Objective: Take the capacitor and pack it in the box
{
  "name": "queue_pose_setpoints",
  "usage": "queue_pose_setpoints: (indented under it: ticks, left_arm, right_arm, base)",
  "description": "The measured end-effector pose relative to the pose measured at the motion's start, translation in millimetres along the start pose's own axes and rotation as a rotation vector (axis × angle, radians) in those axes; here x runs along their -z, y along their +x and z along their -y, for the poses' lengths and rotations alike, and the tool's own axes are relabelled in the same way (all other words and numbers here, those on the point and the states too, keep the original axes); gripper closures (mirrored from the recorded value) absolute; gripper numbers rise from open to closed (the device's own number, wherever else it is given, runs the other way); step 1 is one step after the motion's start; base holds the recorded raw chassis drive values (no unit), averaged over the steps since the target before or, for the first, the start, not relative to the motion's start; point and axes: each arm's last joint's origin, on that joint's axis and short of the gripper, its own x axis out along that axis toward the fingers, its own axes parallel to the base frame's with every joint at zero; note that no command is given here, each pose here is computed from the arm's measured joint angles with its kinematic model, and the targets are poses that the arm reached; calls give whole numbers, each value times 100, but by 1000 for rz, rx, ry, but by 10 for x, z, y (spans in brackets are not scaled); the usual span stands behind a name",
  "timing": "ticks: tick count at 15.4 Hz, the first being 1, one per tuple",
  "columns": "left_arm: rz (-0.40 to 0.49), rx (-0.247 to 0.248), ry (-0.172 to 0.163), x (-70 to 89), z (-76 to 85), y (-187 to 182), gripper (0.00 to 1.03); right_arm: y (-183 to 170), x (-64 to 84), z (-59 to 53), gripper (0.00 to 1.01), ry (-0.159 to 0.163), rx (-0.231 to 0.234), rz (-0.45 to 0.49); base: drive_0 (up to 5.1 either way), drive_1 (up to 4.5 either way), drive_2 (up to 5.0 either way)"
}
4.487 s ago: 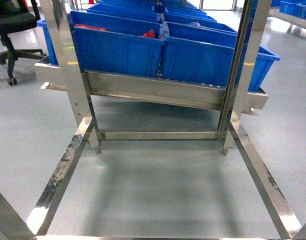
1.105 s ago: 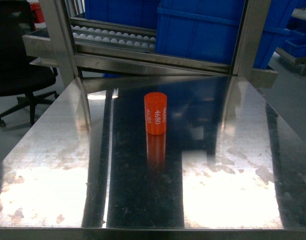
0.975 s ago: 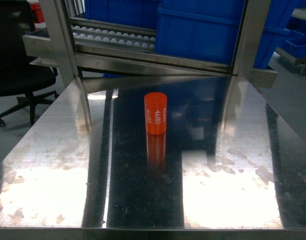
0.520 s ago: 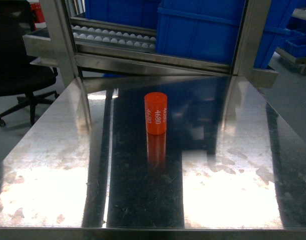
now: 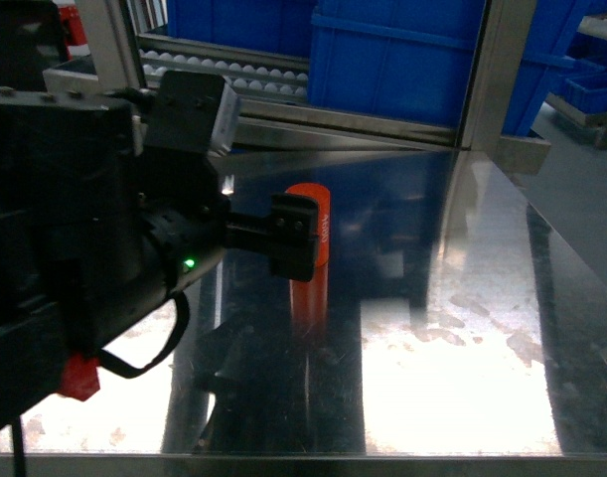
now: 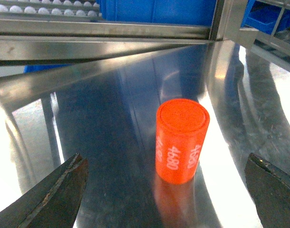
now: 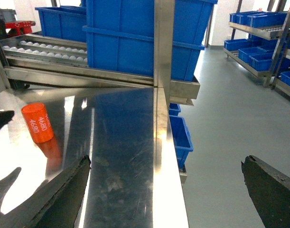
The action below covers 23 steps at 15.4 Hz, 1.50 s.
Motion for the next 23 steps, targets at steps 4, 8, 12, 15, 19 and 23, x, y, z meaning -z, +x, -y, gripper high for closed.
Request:
queue_pose_setpoints:
  ticks: [4,8,12,15,19,23]
  left_arm:
    - [-57,20,3,301,102,504,5]
    - [-23,14,3,365,147,973,5]
    - [-21,25,-28,409,182,1127,15]
    - [-31,24,-45,411,181,1134,50]
    - [-43,-40,-78,253,45,908,60]
    - [147,-174,-84,-507,-323,132,60]
  right_arm:
    - [0,0,0,3,0,0,0]
    - [0,0,0,3,0,0,0]
    - [0,0,0,3,0,0,0]
    - [0,0,0,3,0,0,0]
    - [0,0,0,3,0,0,0]
    - [0,0,0,3,0,0,0]
  base:
    - [0,0,0]
    - [0,0,0]
    - [0,0,0]
    - [0,0,0]
    - [0,0,0]
    - [0,0,0]
